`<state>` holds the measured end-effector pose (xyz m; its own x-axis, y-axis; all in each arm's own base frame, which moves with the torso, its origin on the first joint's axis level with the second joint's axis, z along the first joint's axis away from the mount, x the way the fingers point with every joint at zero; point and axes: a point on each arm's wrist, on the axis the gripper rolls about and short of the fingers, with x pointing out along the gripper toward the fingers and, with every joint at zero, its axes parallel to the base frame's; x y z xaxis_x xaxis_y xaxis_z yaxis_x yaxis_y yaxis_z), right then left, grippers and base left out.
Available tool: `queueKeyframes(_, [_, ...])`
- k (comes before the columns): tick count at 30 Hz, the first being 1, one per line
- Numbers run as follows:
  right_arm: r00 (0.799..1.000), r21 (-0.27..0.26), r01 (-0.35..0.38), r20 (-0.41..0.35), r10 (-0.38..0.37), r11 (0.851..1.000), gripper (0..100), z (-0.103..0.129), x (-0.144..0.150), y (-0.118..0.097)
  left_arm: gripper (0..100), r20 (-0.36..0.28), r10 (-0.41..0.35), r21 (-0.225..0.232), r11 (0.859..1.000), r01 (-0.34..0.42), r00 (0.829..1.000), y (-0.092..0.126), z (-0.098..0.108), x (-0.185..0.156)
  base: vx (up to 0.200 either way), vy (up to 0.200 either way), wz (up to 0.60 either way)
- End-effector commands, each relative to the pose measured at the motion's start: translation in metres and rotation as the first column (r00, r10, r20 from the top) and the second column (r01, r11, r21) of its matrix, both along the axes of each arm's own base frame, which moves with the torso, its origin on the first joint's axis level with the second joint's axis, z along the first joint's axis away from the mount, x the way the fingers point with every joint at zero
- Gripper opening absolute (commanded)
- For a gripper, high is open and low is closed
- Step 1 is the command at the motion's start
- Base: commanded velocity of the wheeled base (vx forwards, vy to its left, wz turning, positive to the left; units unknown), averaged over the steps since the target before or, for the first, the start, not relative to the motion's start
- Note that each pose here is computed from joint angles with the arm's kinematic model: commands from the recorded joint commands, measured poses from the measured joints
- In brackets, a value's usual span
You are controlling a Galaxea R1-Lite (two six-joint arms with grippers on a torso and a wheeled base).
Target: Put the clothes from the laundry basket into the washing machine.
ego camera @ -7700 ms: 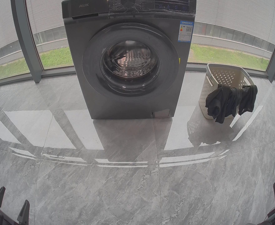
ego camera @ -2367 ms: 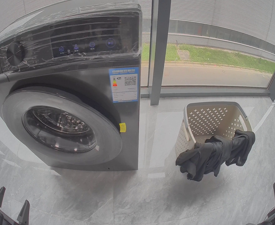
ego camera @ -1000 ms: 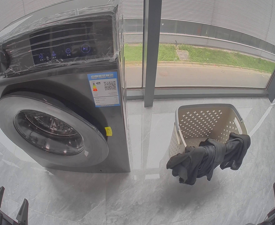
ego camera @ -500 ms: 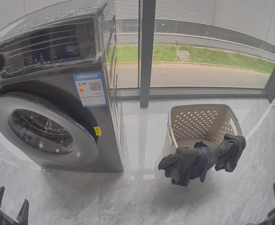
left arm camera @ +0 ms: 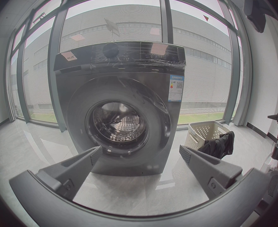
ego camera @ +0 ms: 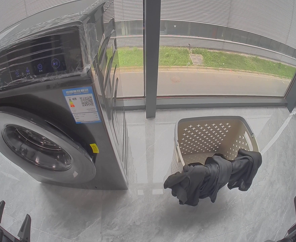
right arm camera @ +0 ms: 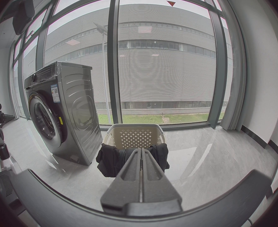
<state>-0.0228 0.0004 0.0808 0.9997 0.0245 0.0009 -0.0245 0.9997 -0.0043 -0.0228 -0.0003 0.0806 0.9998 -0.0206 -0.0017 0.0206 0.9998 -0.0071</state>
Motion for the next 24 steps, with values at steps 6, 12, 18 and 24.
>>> queueKeyframes(6, [1.000, 0.000, -0.002, -0.010, 0.002, 1.000, 0, -0.0051, 0.0007, 0.0000, 100, 0.000, 0.002, -0.004, 1.000, -0.002, 1.000, 0.0000, -0.0053, 0.0000, 0.000, -0.033, 0.00])
queueKeyframes(12, [1.000, 0.000, -0.002, -0.010, 0.002, 1.000, 0, -0.0051, 0.0007, 0.0000, 100, 0.001, 0.004, -0.010, 1.000, -0.004, 1.000, 0.0001, -0.0051, 0.0000, 0.000, -0.200, 0.00])
queueKeyframes(18, [1.000, 0.000, -0.002, -0.010, 0.002, 1.000, 0, -0.0051, 0.0007, 0.0000, 100, 0.001, 0.005, -0.011, 1.000, -0.005, 1.000, 0.0001, -0.0051, 0.0000, 0.000, -0.200, 0.00])
queueKeyframes(24, [1.000, 0.000, -0.002, -0.010, 0.002, 1.000, 0, -0.0051, 0.0007, 0.0000, 100, 0.001, 0.007, -0.013, 1.000, -0.007, 1.000, 0.0001, -0.0051, 0.0000, 0.000, -0.200, 0.00])
